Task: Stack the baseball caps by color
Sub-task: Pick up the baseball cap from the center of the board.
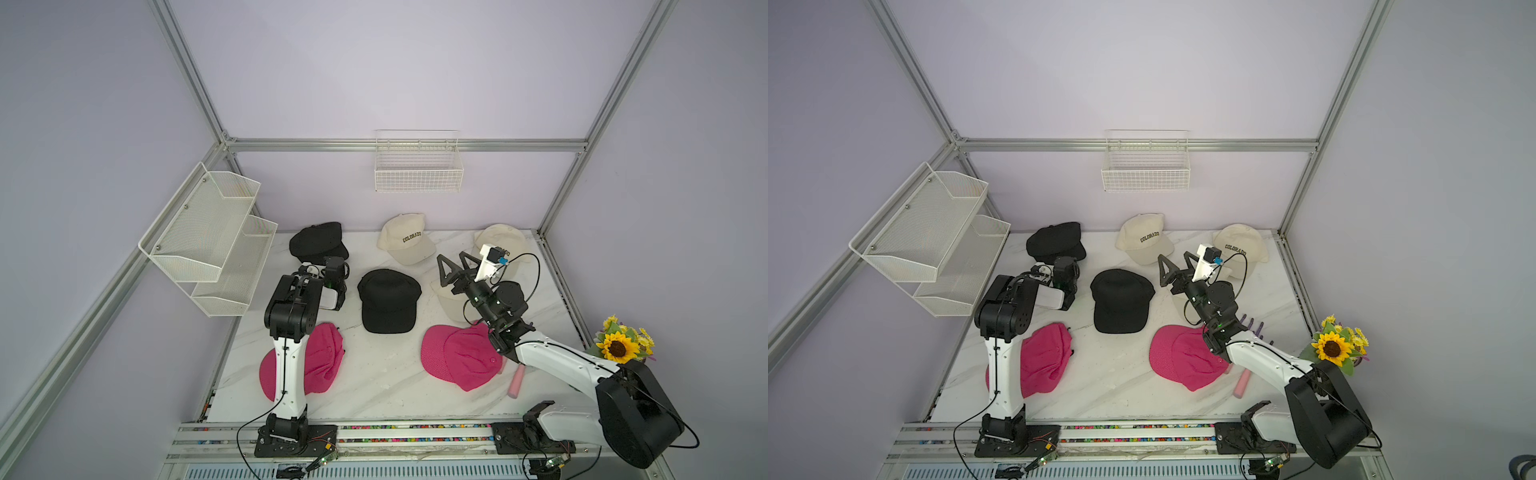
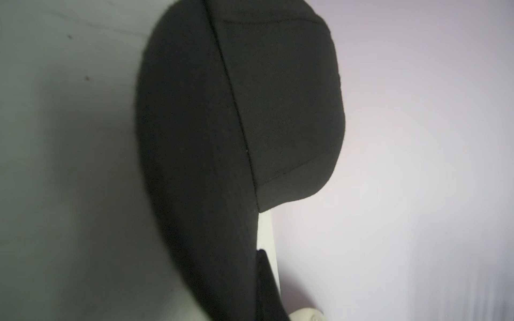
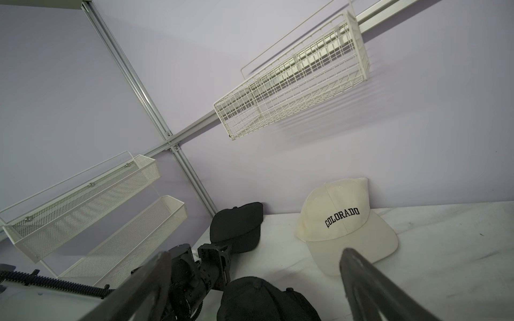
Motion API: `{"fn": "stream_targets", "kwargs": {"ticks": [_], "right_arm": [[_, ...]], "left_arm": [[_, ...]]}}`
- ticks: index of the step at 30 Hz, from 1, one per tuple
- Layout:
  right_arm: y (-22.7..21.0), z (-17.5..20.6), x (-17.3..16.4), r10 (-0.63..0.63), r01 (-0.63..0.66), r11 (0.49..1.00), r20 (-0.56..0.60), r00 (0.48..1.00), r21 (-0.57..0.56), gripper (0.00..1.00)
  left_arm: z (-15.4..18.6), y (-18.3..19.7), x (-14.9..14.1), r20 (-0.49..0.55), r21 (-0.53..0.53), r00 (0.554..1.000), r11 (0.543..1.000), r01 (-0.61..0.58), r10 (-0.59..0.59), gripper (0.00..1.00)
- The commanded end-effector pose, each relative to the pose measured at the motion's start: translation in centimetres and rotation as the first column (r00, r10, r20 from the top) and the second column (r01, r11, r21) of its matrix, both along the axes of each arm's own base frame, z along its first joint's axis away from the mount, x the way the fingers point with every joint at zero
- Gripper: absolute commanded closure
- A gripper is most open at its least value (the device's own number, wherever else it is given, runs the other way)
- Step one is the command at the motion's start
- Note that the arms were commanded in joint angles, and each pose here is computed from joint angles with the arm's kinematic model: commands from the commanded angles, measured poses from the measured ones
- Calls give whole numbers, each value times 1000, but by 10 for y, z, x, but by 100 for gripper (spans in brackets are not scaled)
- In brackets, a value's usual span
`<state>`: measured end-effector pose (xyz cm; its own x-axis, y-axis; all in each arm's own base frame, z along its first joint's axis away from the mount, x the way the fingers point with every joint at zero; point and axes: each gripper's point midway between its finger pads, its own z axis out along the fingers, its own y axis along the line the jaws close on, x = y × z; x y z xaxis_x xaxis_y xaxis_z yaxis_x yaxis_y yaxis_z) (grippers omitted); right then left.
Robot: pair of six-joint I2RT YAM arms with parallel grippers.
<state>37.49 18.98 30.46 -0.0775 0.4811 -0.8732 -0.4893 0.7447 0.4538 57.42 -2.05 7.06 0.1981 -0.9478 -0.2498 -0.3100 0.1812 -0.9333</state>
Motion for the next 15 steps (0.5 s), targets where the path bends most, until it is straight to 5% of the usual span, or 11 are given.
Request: {"fn": "stream_targets", "kwargs": {"ticks": [1, 10, 15], "right_arm": [[2, -1, 8, 71, -71, 997, -35, 997, 5, 3], [-11, -5, 14, 163, -163, 987, -58, 985, 9, 3], [-10, -5, 16, 258, -259, 966, -71, 964, -13, 3]], "left_arm": [[19, -21, -6, -34, 113, 986, 979, 168, -165, 100], [118, -48, -25, -9, 366, 921, 856, 365, -388, 100], [177, -68, -48, -14, 490, 852, 740, 462, -523, 100]]}}
